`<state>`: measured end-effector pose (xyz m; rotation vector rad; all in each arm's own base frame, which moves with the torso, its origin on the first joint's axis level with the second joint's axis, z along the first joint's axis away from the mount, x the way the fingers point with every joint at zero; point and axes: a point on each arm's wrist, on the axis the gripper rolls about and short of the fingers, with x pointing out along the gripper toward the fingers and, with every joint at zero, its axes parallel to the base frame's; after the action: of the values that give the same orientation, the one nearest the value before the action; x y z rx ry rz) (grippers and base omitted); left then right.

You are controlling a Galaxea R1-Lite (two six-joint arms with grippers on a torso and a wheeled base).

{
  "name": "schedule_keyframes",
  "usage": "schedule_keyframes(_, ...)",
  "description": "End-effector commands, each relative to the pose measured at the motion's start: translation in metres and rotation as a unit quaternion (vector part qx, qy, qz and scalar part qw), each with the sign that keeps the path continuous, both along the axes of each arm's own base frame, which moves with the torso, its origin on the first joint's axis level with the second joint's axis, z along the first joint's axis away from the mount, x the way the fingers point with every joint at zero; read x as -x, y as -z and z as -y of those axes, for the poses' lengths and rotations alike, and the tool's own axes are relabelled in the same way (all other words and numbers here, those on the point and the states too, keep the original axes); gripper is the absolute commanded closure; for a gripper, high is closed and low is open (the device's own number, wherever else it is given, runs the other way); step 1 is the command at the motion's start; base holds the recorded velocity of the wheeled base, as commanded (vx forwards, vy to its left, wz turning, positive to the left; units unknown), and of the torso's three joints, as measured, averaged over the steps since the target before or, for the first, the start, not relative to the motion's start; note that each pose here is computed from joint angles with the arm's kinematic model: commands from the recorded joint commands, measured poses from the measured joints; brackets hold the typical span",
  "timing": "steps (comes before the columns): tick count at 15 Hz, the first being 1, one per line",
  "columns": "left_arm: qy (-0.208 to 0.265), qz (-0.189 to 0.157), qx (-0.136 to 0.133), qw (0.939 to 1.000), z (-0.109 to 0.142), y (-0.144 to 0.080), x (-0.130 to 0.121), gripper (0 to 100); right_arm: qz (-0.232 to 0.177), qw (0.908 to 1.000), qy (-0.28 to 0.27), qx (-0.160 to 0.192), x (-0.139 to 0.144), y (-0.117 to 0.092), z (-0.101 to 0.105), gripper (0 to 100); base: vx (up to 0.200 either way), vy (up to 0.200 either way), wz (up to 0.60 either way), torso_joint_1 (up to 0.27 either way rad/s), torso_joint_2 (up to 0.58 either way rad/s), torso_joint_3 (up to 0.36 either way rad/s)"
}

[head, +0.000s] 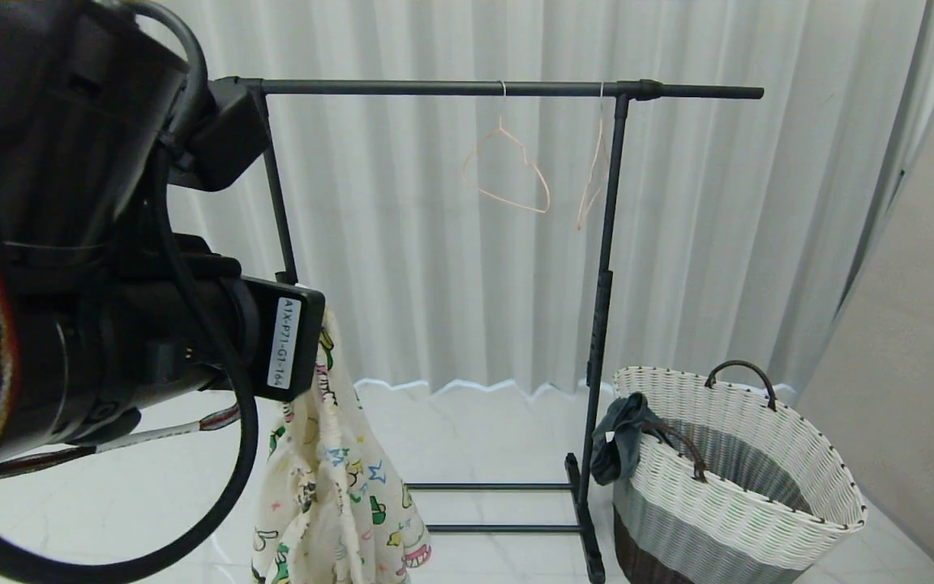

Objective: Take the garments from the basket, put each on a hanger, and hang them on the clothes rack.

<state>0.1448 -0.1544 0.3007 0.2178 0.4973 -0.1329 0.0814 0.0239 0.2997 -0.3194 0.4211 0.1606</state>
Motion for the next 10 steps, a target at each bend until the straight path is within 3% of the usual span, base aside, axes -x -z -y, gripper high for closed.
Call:
schedule_keyframes(1,-0.006,0.005,0.002,1.0,-0.0071,-0.0026,0.002,100,-0.002,0.9996,0.027,0.01,-0.001,0.0019,0.004,0,0.0,0.2,0.0,0.002,0.0,0.007)
schedule_keyframes(7,-0.011,0.004,-0.007,0.9999,-0.0089,-0.0012,-0.0011,100,-0.006,0.9975,0.065,0.028,-0.0053,0.0042,0.0061,0,0.0,0.2,0.0,0.001,0.0,0.002)
schedule_keyframes(10,-0.011,0.001,-0.011,0.9999,-0.0088,0.0011,-0.0011,100,-0.014,0.9905,0.121,0.065,-0.0091,0.0117,0.0079,0,0.0,0.0,0.0,0.0,0.0,0.0)
